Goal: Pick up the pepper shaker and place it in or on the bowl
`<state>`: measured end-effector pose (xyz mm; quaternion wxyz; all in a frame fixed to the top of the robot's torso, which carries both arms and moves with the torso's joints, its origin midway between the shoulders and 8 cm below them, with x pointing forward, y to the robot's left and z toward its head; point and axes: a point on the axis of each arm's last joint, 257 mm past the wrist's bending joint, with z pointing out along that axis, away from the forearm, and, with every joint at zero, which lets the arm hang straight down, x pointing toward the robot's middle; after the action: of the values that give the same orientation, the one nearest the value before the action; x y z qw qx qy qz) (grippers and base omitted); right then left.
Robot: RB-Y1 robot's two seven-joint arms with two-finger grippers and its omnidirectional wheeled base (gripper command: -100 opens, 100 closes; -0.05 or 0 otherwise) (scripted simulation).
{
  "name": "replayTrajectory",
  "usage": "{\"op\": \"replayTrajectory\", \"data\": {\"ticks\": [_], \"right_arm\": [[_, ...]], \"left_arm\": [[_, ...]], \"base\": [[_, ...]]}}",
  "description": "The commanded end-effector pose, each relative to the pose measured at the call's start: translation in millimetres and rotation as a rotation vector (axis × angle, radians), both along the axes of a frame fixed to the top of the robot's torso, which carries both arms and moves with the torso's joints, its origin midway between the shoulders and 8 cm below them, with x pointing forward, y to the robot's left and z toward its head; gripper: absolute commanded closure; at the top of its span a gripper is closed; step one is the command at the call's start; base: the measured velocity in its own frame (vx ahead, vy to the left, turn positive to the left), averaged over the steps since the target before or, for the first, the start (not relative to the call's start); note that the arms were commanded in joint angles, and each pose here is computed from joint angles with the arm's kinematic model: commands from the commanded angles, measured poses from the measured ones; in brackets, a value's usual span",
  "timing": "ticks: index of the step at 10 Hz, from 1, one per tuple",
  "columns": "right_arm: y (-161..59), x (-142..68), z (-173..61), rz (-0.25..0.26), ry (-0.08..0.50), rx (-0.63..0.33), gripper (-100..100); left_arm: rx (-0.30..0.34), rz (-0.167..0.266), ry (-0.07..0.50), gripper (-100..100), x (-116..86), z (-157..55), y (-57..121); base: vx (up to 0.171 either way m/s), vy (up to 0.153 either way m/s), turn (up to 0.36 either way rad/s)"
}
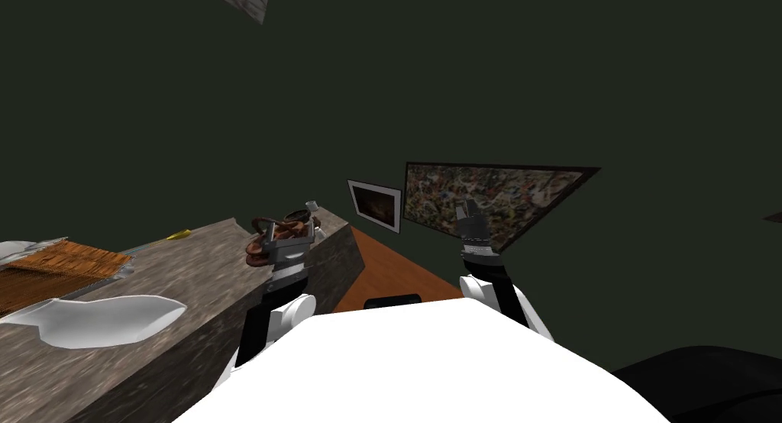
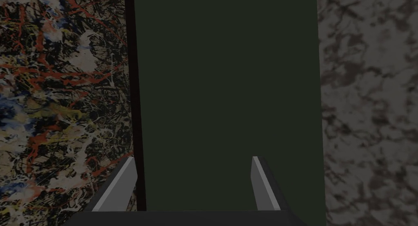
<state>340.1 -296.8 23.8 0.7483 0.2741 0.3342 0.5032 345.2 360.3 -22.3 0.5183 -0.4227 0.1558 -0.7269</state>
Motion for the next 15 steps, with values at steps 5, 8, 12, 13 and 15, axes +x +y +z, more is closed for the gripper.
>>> {"op": "replayTrajectory", "data": {"ticks": [5, 8, 12, 13, 15], "right_arm": [[0, 0, 0, 0.0, 0.0, 0.0, 0], [0, 0, 0, 0.0, 0.0, 0.0, 0], [0, 0, 0, 0.0, 0.0, 0.0, 0], [0, 0, 0, 0.0, 0.0, 0.0, 0], [0, 0, 0, 0.0, 0.0, 0.0, 0]], "left_arm": [[-0.23, -0.024, 0.086, -100, 12, -54, 42.5], [-0.347, -0.033, 0.127, -100, 16, -85, 60.3], [-0.495, -0.046, 0.179, -100, 21, -127, 77.8], [-0.532, -0.049, 0.191, -100, 22, -137, 81.3], [-0.608, -0.052, 0.214, -100, 23, -160, 87.1]], "base": [[0.07, -0.096, 0.102], [0.099, -0.047, 0.103], [0.138, -0.005, 0.095], [0.165, 0.015, 0.115], [0.169, 0.019, 0.092]]}}
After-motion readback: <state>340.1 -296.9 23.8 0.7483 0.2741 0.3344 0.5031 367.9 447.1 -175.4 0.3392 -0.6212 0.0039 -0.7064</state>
